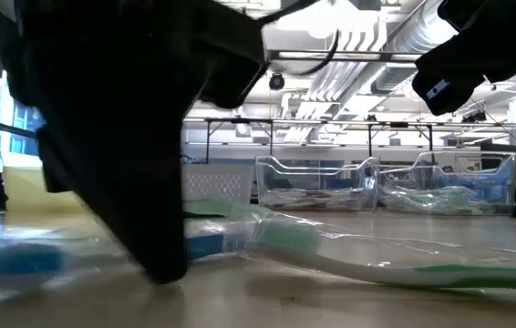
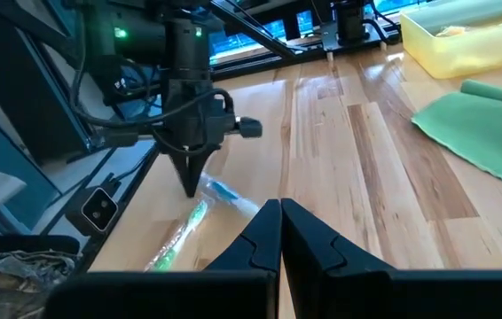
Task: Pick & Place Toothbrushes
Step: Put the blue toothbrush into the white bin
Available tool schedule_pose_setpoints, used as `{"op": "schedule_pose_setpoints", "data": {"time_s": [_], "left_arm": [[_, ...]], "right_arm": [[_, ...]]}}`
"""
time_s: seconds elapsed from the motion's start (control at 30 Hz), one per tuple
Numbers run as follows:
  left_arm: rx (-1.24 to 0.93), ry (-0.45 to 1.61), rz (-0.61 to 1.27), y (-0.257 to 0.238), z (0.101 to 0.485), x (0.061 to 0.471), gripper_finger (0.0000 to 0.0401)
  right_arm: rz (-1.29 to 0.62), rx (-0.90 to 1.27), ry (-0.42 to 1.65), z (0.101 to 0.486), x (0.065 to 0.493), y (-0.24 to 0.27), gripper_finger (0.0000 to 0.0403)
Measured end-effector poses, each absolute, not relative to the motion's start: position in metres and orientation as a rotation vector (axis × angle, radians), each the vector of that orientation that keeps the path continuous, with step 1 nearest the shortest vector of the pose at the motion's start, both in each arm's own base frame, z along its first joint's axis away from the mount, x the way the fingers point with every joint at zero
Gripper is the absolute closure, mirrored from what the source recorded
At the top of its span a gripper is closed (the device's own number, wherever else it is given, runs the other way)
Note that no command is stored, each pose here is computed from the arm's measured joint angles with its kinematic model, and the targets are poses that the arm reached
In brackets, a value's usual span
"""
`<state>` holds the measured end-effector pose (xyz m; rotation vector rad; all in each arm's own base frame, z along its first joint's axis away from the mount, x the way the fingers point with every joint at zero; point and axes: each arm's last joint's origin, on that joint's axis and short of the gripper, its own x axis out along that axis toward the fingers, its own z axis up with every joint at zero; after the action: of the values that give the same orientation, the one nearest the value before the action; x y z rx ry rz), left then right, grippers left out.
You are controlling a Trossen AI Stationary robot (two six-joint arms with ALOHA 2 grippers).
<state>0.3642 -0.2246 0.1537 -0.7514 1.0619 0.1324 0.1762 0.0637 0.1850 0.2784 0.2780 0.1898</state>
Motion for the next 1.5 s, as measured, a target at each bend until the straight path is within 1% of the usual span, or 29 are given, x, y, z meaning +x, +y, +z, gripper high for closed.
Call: {"op": "schedule_pose_setpoints", "data": {"time_s": [0.1,0.2,0.37,0.63,1.1,1.37,1.5], "left_arm": [[-0.72,1.098,0.183,-0.221,0.152,0.36,0.0401],[-0.678,1.069,0.228,-0.219,0.152,0.359,0.0401],[-0.622,1.043,0.249,-0.209,0.151,0.364,0.0401],[-0.405,0.901,0.403,-0.178,0.15,0.377,0.0401],[-0.196,0.912,0.415,-0.127,0.15,0.398,0.0401],[-0.151,0.915,0.389,-0.12,0.151,0.401,0.0401],[-0.193,0.903,0.311,-0.13,0.155,0.402,0.0401]], "right_arm": [[0.189,0.277,0.281,0.185,0.176,0.064,0.0401],[0.19,0.27,0.282,0.184,0.176,0.064,0.0401],[0.193,0.244,0.279,0.185,0.176,0.064,0.0401],[0.193,0.244,0.279,0.185,0.176,0.064,0.0401],[0.19,0.24,0.28,0.184,0.176,0.063,0.0401],[0.192,0.217,0.28,0.184,0.176,0.063,0.0401],[0.189,0.21,0.3,0.182,0.176,0.063,0.0401]]}}
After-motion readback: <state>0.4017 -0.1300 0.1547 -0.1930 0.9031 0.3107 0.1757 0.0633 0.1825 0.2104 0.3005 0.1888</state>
